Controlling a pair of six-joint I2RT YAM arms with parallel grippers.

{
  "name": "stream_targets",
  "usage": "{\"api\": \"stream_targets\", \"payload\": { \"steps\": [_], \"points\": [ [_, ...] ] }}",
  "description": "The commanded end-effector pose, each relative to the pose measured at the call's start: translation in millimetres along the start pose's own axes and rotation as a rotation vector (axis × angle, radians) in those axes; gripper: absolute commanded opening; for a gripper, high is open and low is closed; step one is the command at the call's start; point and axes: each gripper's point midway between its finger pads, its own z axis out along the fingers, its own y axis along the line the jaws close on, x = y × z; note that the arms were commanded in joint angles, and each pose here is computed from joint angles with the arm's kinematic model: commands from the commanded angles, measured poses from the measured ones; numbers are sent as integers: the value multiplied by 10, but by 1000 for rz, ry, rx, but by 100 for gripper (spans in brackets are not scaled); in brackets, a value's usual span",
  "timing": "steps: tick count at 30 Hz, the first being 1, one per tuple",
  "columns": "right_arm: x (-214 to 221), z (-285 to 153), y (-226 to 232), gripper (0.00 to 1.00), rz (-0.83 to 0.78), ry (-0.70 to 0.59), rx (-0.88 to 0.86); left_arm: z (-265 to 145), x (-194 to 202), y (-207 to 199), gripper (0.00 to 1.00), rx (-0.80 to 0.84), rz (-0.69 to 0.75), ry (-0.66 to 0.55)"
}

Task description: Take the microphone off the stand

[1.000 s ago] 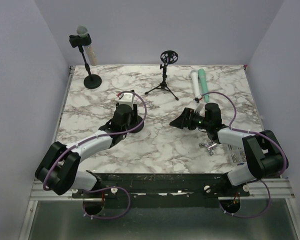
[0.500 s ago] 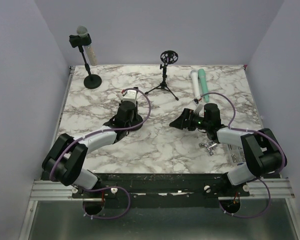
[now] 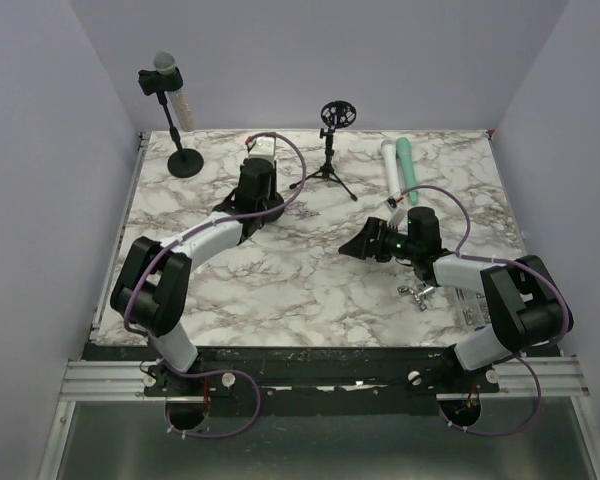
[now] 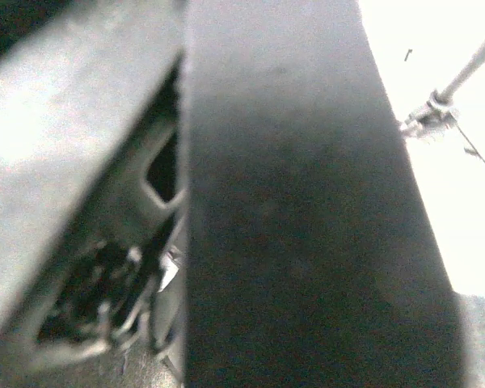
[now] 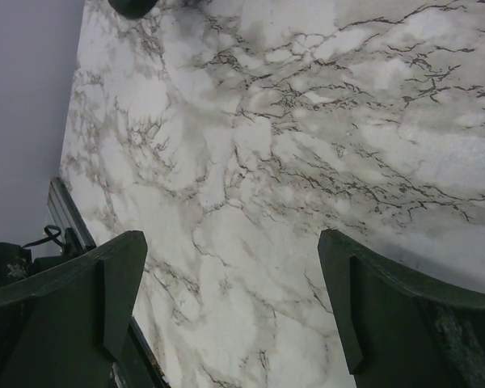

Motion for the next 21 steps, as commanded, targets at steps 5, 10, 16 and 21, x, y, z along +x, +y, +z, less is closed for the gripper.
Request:
{"api": "stream_targets", "payload": {
  "steps": [5, 10, 16, 21],
  "points": [
    [0, 17, -26, 96, -16, -6, 5, 619, -718, 141, 0, 20, -5, -64],
    [6, 41, -43, 96, -13, -2, 3, 944, -731, 100, 0, 22, 28, -37],
    [28, 72, -93, 96, -8, 4, 12, 1246, -756, 48, 0, 44, 42, -1],
    [42, 99, -125, 96, -3, 13, 17, 1340, -681, -24, 0, 77, 54, 79]
  ]
}}
